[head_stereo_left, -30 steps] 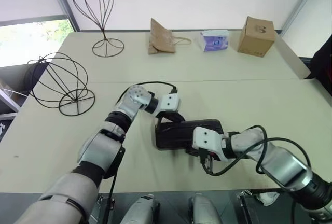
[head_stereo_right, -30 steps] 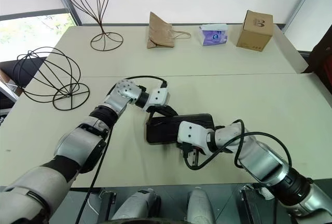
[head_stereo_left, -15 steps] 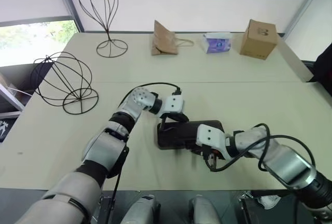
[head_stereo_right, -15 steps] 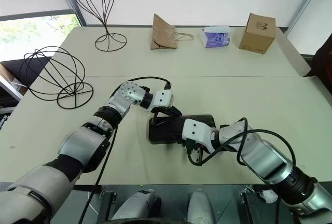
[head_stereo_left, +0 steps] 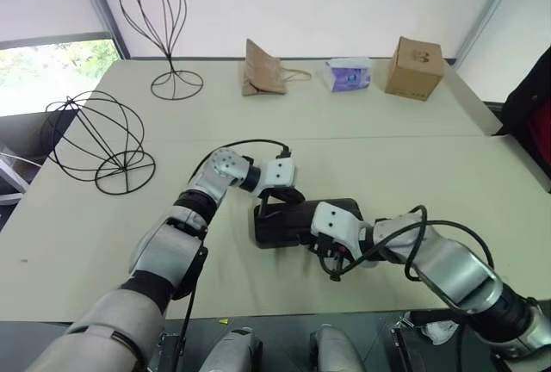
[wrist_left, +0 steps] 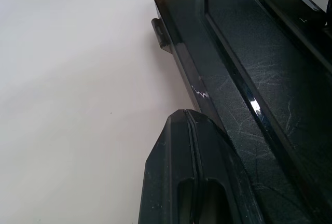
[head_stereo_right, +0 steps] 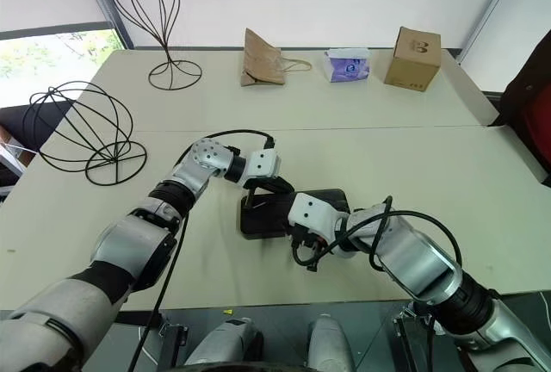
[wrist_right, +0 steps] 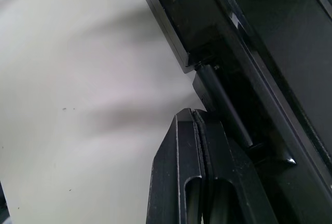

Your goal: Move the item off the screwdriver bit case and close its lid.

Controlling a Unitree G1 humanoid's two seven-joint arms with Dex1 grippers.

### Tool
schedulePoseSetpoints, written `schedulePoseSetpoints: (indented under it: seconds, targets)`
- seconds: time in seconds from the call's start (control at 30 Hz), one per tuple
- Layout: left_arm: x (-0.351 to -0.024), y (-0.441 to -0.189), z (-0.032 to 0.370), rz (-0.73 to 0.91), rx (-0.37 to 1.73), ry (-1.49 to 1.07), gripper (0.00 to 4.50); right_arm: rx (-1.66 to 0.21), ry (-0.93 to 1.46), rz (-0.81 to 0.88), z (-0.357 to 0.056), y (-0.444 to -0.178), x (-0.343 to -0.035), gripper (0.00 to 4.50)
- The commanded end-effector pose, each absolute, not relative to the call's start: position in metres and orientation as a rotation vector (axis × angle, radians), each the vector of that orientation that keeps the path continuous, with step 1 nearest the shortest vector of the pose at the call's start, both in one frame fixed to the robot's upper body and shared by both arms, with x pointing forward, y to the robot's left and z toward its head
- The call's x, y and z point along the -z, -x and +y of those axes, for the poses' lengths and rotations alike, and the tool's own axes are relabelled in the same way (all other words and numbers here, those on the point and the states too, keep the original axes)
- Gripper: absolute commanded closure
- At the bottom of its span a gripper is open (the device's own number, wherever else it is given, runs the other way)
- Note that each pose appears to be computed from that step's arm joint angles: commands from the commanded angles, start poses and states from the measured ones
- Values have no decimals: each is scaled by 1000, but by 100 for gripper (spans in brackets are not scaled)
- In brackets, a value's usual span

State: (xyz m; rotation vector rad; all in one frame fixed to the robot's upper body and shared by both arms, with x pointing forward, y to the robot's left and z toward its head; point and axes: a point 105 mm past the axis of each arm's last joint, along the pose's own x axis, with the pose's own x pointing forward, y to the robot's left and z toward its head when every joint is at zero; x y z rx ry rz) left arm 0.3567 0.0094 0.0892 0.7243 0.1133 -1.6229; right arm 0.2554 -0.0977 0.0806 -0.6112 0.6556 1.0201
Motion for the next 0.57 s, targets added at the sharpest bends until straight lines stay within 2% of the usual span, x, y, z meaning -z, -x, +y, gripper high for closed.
schedulePoseSetpoints:
  seconds: [0.03,0.1,0.17,0.27,0.37,0.43,0.57]
  targets:
    - [-54,-325,-8,234,1802,-711,450,-868,658,527,-114,-274,-119,446]
    - [-65,-338,-7,216,1729,-703,450,-972,591,518,-109,-255,-128,446]
    - [-89,-360,0,175,1604,-647,450,-1073,496,498,-111,-232,-147,446]
    - [-118,-379,12,138,1502,-526,450,-1130,400,437,-115,-217,-169,446]
    - [-148,-392,33,84,1438,-377,450,-1096,289,345,-124,-222,-195,446]
    - [-168,-398,51,39,1386,-267,450,-1030,231,268,-134,-236,-210,446]
    - [-189,-401,79,-28,1297,-138,450,-872,178,196,-152,-265,-215,446]
